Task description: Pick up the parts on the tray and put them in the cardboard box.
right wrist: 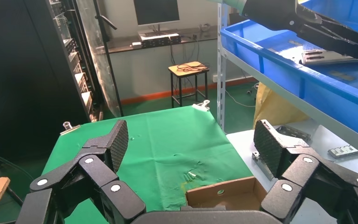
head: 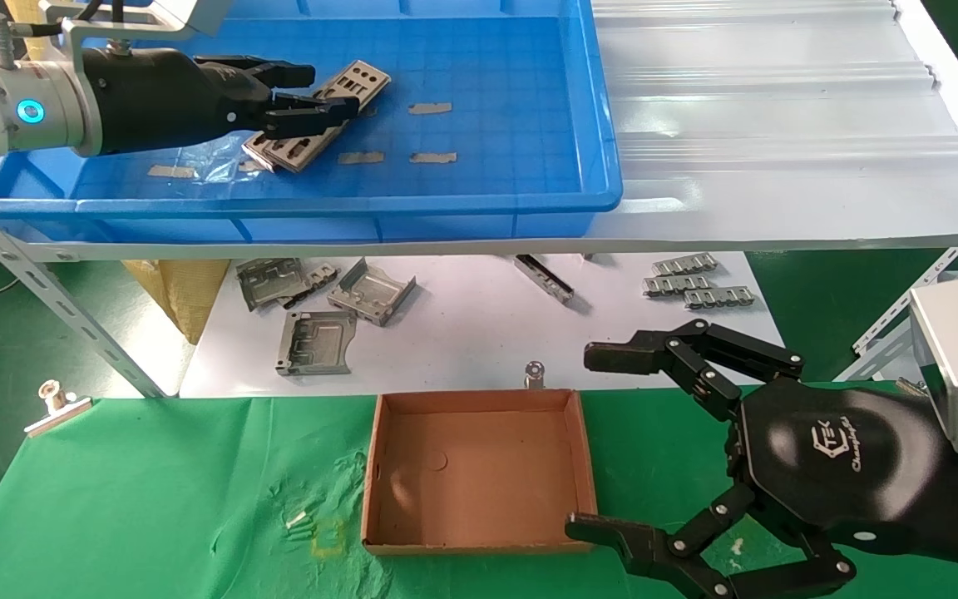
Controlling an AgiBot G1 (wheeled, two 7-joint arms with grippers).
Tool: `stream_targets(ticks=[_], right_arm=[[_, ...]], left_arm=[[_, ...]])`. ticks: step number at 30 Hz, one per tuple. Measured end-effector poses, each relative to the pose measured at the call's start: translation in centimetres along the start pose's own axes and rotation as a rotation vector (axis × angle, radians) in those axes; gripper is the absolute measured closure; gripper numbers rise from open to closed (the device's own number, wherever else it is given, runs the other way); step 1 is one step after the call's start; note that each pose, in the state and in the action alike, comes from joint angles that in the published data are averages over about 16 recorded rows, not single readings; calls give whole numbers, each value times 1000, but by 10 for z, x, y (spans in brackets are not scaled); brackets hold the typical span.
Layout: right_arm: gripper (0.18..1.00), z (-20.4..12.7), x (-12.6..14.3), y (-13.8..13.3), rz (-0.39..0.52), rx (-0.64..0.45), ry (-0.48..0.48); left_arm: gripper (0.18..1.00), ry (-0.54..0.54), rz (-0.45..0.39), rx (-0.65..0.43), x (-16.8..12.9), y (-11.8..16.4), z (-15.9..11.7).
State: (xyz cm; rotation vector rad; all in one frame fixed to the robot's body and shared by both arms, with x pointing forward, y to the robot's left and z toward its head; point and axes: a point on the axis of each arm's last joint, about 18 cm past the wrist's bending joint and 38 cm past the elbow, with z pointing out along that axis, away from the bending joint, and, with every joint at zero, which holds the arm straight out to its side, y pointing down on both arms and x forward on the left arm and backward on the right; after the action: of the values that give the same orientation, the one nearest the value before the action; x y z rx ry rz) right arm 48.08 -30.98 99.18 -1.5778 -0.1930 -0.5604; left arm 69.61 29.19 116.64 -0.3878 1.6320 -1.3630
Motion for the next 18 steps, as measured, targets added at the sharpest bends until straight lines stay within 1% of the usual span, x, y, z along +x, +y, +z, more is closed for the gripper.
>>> stream_targets(ticks=[4,10,13,18], right_arm=[[178,0,0,0,0,0,0],[178,0,0,0,0,0,0],[178,0,0,0,0,0,0],[178,0,0,0,0,0,0]], left_arm=[[528,3,1,-2,0,1,-1],[480,9,7,-6,1,1,-1],[482,14,10,-9,2,2,-2],[515,18,15,-14,3,3,-1]])
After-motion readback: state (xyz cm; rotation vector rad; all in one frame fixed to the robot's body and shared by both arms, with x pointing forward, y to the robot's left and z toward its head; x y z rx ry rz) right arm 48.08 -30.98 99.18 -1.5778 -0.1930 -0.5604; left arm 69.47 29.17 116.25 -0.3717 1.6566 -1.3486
